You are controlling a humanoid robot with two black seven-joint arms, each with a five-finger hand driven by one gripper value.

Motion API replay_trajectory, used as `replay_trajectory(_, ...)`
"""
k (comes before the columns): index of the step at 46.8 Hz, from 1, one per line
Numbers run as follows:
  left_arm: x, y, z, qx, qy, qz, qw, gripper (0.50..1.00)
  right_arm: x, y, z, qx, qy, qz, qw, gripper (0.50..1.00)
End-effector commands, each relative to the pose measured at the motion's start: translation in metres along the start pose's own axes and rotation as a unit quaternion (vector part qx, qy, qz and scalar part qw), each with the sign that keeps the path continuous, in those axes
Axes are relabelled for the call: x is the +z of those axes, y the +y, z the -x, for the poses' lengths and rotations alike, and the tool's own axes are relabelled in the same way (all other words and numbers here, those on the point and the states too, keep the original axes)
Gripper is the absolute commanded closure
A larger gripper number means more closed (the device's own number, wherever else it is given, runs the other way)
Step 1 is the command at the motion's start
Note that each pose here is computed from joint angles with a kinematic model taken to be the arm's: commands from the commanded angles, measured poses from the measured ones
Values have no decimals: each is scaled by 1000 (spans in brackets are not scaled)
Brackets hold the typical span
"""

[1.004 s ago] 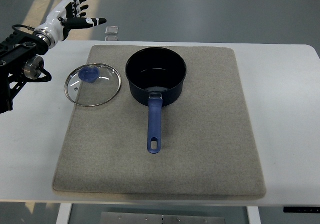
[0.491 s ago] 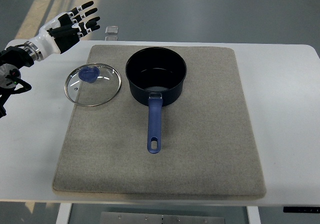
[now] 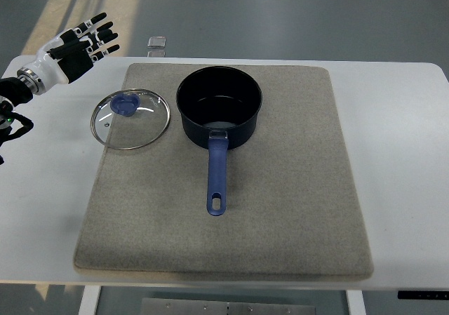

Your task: Open pot lid and place left with left hand

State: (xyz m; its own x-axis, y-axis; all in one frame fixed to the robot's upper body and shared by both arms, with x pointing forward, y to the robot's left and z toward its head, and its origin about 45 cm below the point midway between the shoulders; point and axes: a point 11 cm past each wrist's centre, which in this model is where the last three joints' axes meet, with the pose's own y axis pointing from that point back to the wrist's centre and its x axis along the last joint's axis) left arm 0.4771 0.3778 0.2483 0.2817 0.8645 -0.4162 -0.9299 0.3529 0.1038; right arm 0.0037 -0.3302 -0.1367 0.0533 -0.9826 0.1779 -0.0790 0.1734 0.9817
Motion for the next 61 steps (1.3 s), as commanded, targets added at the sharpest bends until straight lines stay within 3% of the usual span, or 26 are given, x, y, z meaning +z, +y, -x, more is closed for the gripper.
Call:
replay_trajectory(1, 1, 0, 0, 0, 0, 1, 1000, 506, 0, 0, 0, 0, 1, 0, 1000, 585)
replay_trajectory(61, 4, -1, 1, -2, 5, 10, 1000, 506, 0, 0, 2, -3, 0, 0, 1000, 585)
